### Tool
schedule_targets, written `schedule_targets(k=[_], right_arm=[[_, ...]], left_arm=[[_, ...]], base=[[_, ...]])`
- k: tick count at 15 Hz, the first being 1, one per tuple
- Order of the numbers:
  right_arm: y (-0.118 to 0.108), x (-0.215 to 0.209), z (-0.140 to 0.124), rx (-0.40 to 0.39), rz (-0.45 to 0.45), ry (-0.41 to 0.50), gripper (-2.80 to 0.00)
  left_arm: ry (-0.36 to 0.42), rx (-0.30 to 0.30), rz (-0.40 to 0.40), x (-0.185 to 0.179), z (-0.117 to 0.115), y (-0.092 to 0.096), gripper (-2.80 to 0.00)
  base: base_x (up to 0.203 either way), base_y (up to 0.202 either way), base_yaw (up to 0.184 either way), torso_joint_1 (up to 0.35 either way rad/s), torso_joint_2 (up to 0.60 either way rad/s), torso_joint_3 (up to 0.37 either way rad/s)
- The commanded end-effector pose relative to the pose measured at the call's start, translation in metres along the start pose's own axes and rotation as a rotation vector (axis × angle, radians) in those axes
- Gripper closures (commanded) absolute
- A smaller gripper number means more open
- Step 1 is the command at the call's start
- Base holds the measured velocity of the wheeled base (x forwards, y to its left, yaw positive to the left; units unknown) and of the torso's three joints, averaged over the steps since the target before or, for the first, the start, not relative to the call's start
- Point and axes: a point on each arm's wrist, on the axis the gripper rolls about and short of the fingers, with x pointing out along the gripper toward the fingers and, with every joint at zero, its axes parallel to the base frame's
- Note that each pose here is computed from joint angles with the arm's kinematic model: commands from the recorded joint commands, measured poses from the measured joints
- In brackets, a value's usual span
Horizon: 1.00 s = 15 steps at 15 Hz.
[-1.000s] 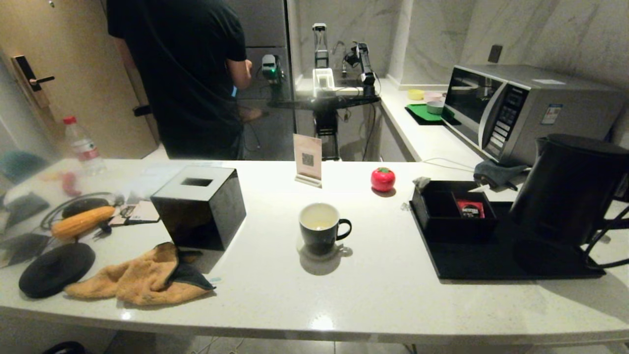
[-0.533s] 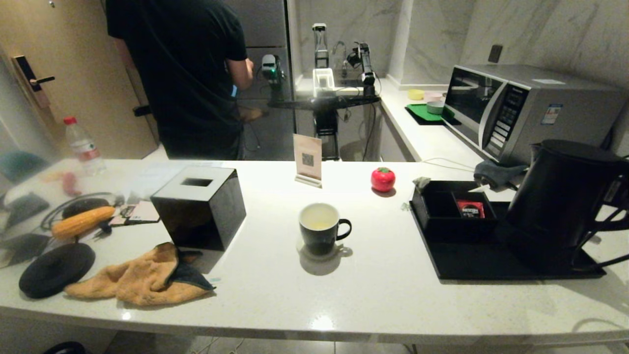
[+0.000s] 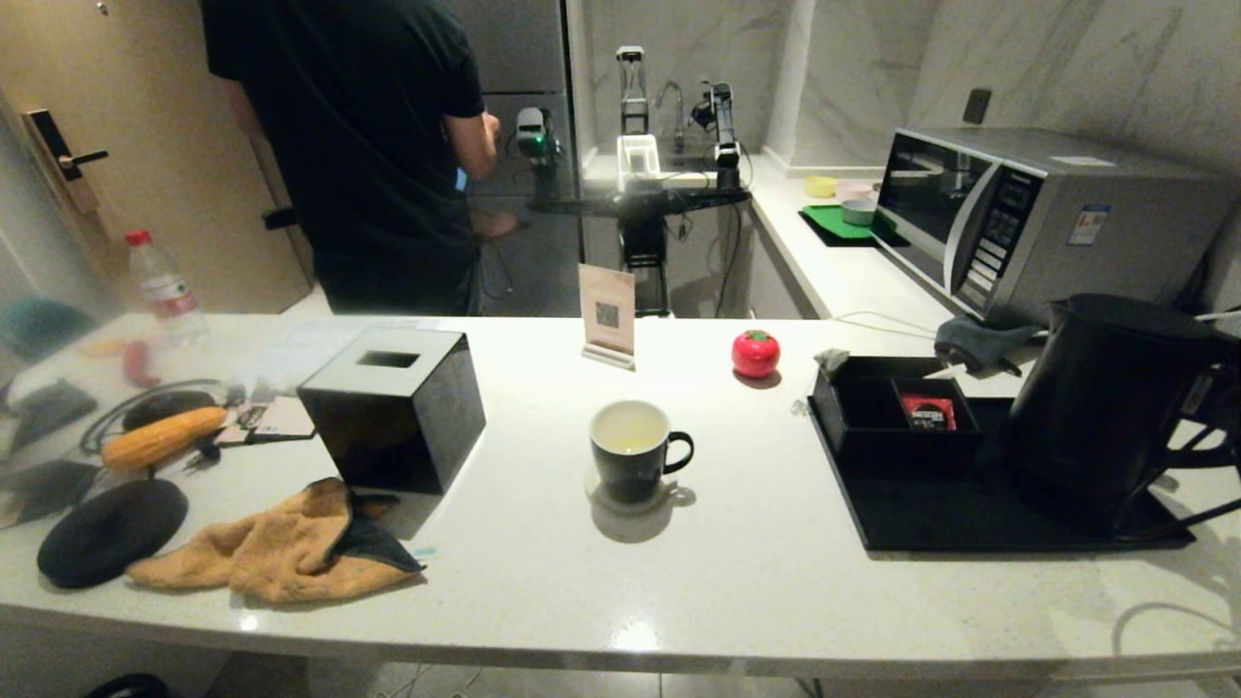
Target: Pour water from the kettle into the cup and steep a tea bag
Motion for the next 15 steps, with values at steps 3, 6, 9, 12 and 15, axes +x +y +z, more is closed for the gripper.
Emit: schedule_targets(k=[3,6,9,12,15], right_arm=[[0.003,0.007,-0.016,-0.009,-0.001,0.023,0.0],[0.004,0.007,-0.02,-0.012,0.003,0.031,0.0],[0.005,0.009,-0.025,-0.013,0.005,0.041,0.0],[0.01,0.011,-0.027,-0.003,0.015,0.01,0.0],[0.014,0.01,-0.027,0.001,0.03,-0.005,0.0]], left_arm=[[0.001,0.0,0.0,0.0,0.0,0.0,0.0],[0.001,0.0,0.0,0.0,0.0,0.0,0.0],[0.001,0.0,0.0,0.0,0.0,0.0,0.0],[0.001,0.0,0.0,0.0,0.0,0.0,0.0],[0.001,0.0,0.0,0.0,0.0,0.0,0.0]], base=[[0.0,0.0,0.0,0.0,0.0,0.0],[0.0,0.0,0.0,0.0,0.0,0.0],[0.0,0.0,0.0,0.0,0.0,0.0],[0.0,0.0,0.0,0.0,0.0,0.0],[0.0,0.0,0.0,0.0,0.0,0.0]])
